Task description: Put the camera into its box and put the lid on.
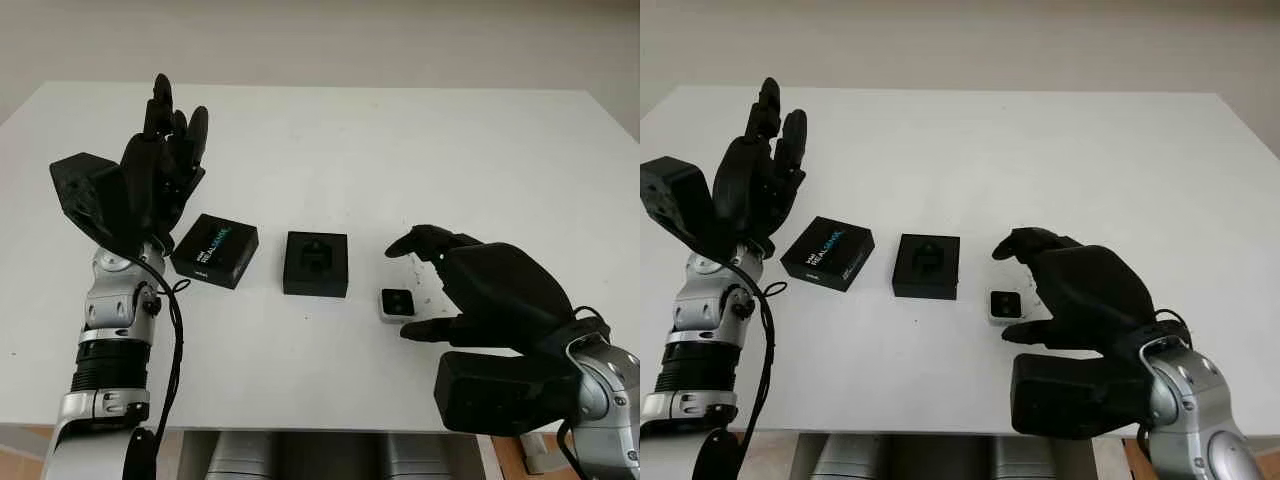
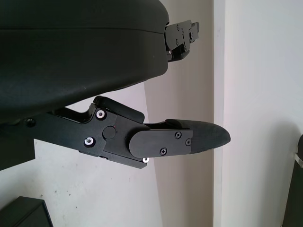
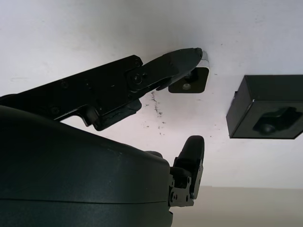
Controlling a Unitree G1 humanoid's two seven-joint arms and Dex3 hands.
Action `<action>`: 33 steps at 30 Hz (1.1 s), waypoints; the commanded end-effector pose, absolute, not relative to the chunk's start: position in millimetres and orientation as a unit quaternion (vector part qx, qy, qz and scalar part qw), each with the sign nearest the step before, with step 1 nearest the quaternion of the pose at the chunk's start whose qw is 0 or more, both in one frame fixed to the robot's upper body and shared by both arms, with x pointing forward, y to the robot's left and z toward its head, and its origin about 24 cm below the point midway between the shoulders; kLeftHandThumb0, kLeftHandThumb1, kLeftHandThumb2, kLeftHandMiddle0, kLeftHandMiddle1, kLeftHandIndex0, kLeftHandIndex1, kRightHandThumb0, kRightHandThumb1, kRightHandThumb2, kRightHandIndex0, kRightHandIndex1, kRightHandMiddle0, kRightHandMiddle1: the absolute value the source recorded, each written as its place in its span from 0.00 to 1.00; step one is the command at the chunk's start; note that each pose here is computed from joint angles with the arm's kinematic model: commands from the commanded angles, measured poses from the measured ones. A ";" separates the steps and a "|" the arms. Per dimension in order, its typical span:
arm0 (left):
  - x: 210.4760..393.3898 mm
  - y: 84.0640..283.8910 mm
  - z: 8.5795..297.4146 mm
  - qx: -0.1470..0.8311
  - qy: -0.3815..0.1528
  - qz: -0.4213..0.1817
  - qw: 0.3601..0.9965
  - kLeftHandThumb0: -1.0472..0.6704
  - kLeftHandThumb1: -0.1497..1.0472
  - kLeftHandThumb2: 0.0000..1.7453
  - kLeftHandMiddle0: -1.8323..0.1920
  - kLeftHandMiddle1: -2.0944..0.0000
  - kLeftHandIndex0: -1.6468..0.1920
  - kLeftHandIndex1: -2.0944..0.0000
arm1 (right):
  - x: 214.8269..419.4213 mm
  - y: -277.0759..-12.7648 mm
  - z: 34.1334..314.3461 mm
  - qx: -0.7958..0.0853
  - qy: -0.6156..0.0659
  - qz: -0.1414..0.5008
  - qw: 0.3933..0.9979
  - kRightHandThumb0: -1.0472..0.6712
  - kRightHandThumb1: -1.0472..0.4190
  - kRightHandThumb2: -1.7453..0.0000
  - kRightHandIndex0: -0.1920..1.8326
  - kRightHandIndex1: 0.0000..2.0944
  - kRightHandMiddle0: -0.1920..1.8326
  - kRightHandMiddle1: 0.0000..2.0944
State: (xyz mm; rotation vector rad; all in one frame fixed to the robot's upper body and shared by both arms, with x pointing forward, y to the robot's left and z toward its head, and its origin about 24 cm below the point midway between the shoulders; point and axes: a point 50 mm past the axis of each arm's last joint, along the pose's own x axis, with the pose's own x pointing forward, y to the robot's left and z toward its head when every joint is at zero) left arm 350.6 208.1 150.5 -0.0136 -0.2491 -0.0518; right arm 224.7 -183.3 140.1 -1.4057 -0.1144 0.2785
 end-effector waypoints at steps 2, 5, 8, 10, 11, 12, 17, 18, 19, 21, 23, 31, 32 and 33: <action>349.9 206.9 156.6 -0.006 -0.135 -0.029 0.990 0.22 1.00 0.25 1.00 1.00 1.00 1.00 | 226.5 -184.2 135.9 -0.657 -0.054 0.123 0.742 0.31 0.06 0.97 0.21 0.02 0.12 0.45; 349.5 207.2 155.9 -0.010 -0.134 -0.028 0.991 0.23 1.00 0.24 1.00 1.00 1.00 1.00 | 229.4 -185.6 131.2 -0.661 -0.051 0.120 0.739 0.31 0.06 0.97 0.21 0.02 0.13 0.45; 349.4 207.5 156.0 -0.008 -0.136 -0.029 0.990 0.22 1.00 0.24 1.00 1.00 1.00 1.00 | 231.6 -186.1 128.3 -0.664 -0.050 0.121 0.736 0.31 0.06 0.97 0.21 0.02 0.14 0.46; 349.4 207.6 156.5 -0.007 -0.136 -0.029 0.990 0.22 1.00 0.25 1.00 1.00 1.00 1.00 | 232.5 -186.5 126.8 -0.667 -0.051 0.122 0.733 0.31 0.06 0.97 0.21 0.02 0.14 0.46; 349.4 207.6 156.6 -0.007 -0.135 -0.029 0.990 0.22 1.00 0.24 1.00 1.00 1.00 1.00 | 233.0 -186.8 126.0 -0.667 -0.051 0.123 0.733 0.31 0.06 0.97 0.21 0.03 0.14 0.45; 349.4 207.7 156.7 -0.007 -0.135 -0.029 0.990 0.22 1.00 0.24 1.00 1.00 1.00 1.00 | 233.4 -187.1 125.3 -0.666 -0.051 0.124 0.734 0.31 0.06 0.97 0.21 0.02 0.14 0.45; 349.7 207.7 156.5 -0.008 -0.136 -0.028 0.990 0.22 1.00 0.24 1.00 1.00 1.00 1.00 | 234.7 -187.5 123.5 -0.661 -0.040 0.127 0.739 0.31 0.06 0.97 0.21 0.02 0.14 0.45; 349.6 207.6 156.5 -0.006 -0.136 -0.028 0.990 0.22 1.00 0.24 1.00 1.00 1.00 1.00 | 234.6 -187.5 123.2 -0.660 -0.038 0.127 0.740 0.30 0.06 0.97 0.21 0.02 0.14 0.45; 349.5 207.7 156.6 -0.005 -0.136 -0.027 0.990 0.22 1.00 0.24 1.00 1.00 1.00 1.00 | 234.5 -187.5 122.9 -0.659 -0.037 0.127 0.741 0.30 0.06 0.97 0.21 0.02 0.14 0.45; 349.5 207.7 156.6 -0.005 -0.135 -0.027 0.990 0.21 1.00 0.24 1.00 1.00 1.00 1.00 | 234.4 -187.2 122.3 -0.656 -0.032 0.130 0.743 0.30 0.06 0.97 0.21 0.02 0.14 0.44; 349.6 207.7 156.7 -0.006 -0.135 -0.026 0.990 0.21 1.00 0.23 1.00 1.00 1.00 1.00 | 234.8 -186.0 122.0 -0.656 -0.029 0.134 0.743 0.29 0.06 0.97 0.20 0.02 0.14 0.44; 349.8 206.8 157.0 -0.007 -0.136 -0.026 0.990 0.21 1.00 0.24 1.00 1.00 1.00 1.00 | 237.0 -183.5 119.7 -0.651 -0.028 0.137 0.746 0.29 0.07 0.97 0.21 0.03 0.16 0.44; 349.7 206.9 156.8 -0.007 -0.135 -0.026 0.990 0.22 1.00 0.24 1.00 1.00 1.00 1.00 | 237.5 -183.4 118.9 -0.647 -0.028 0.138 0.749 0.29 0.07 0.97 0.22 0.03 0.16 0.44; 349.6 206.9 156.5 -0.006 -0.135 -0.026 0.990 0.22 1.00 0.24 1.00 1.00 1.00 1.00 | 237.9 -183.3 118.0 -0.646 -0.028 0.138 0.750 0.30 0.07 0.97 0.22 0.03 0.17 0.44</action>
